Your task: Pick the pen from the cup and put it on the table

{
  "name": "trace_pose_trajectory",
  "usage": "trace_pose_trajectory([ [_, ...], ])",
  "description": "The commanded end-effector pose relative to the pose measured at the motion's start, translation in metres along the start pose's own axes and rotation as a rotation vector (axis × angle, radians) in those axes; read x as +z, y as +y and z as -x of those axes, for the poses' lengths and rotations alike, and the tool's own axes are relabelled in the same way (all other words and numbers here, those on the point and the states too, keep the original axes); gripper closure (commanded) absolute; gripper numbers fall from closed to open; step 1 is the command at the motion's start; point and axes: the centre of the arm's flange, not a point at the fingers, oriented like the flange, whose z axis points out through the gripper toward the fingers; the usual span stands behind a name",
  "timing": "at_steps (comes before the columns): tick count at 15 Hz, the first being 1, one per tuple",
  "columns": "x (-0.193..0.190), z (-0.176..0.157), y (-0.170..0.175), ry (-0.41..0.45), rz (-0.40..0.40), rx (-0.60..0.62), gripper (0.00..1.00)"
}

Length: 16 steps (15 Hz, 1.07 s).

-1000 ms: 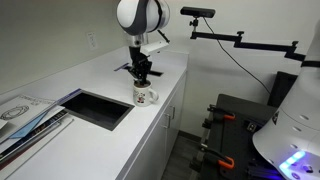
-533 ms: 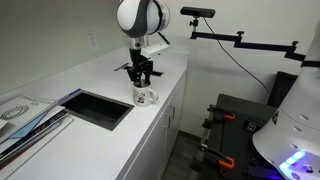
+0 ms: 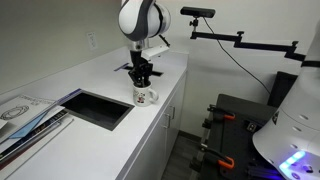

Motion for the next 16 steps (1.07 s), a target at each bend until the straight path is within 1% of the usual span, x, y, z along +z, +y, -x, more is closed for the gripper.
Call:
trace_pose_trajectory([
  [1,-0.037,0.009,0.006,0.036,-0.021,-0.011,0.64],
  [2,-0.013,-0.005,0.003,0.055,-0.036,-0.016,0.65],
  [3,-0.017,-0.005,0.003,0.063,-0.042,-0.022,0.67],
  [4,-0.014,-0.006,0.003,0.055,-0.048,-0.027,0.74],
  [6,-0.004,-0.005,0.001,0.042,-0.051,-0.031,0.77],
  [7,0.000,-0.004,0.000,0.035,-0.051,-0.034,0.83],
  [8,0.004,-0.004,-0.001,0.029,-0.048,-0.032,0.79],
  [10,0.009,-0.003,-0.002,0.025,-0.046,-0.032,0.79],
  [11,0.011,-0.003,-0.003,0.025,-0.044,-0.032,0.75],
  [12,0.012,-0.003,-0.004,0.027,-0.045,-0.033,0.72],
  [14,0.013,-0.004,-0.006,0.030,-0.045,-0.037,0.70],
  [16,0.014,-0.005,-0.009,0.035,-0.047,-0.047,0.71],
])
